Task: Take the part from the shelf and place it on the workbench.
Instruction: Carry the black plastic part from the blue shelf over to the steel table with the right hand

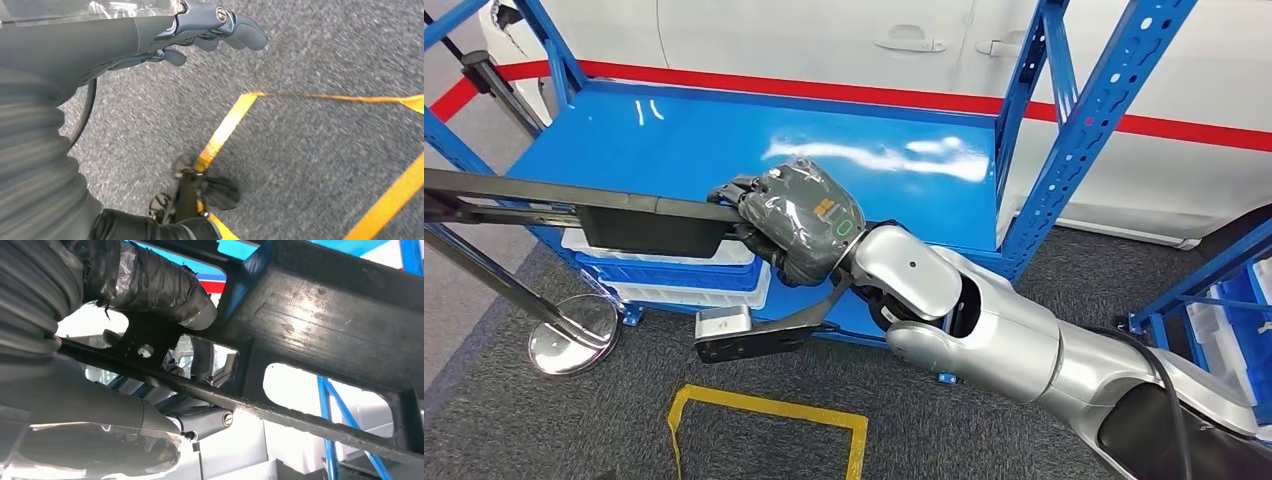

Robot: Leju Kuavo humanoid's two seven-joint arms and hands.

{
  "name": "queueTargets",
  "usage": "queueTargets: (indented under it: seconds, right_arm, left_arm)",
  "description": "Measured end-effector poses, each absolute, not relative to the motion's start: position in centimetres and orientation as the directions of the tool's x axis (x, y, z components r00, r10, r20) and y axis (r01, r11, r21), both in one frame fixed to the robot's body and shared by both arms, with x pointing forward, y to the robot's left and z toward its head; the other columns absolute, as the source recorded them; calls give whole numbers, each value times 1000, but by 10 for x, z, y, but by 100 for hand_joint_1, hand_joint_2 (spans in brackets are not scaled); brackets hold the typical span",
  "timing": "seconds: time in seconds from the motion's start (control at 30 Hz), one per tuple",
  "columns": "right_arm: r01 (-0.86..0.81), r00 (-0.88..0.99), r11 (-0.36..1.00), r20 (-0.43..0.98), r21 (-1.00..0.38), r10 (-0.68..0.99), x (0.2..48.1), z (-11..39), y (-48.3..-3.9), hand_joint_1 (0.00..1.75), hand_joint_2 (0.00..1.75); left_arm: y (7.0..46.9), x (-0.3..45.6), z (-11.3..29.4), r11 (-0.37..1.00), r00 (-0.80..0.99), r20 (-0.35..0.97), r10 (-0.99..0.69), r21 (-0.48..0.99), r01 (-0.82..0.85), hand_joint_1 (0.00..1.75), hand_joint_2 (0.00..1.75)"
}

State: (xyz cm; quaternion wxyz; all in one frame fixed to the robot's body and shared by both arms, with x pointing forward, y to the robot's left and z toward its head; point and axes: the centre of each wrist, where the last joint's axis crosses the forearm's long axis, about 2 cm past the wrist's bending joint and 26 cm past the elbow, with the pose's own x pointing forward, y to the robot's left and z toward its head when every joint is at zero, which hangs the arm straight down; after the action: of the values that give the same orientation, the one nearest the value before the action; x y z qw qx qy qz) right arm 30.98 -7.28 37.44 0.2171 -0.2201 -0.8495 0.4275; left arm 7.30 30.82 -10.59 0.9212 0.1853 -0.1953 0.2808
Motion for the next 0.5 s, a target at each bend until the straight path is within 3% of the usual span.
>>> queueTargets:
  seconds: [0.5]
  right_arm:
    - [188,-796,535,191,-824,574,314,365,-75,175,175]
  left_arm:
    - [303,75,-106,774,771,454,447,236,-588,0,175]
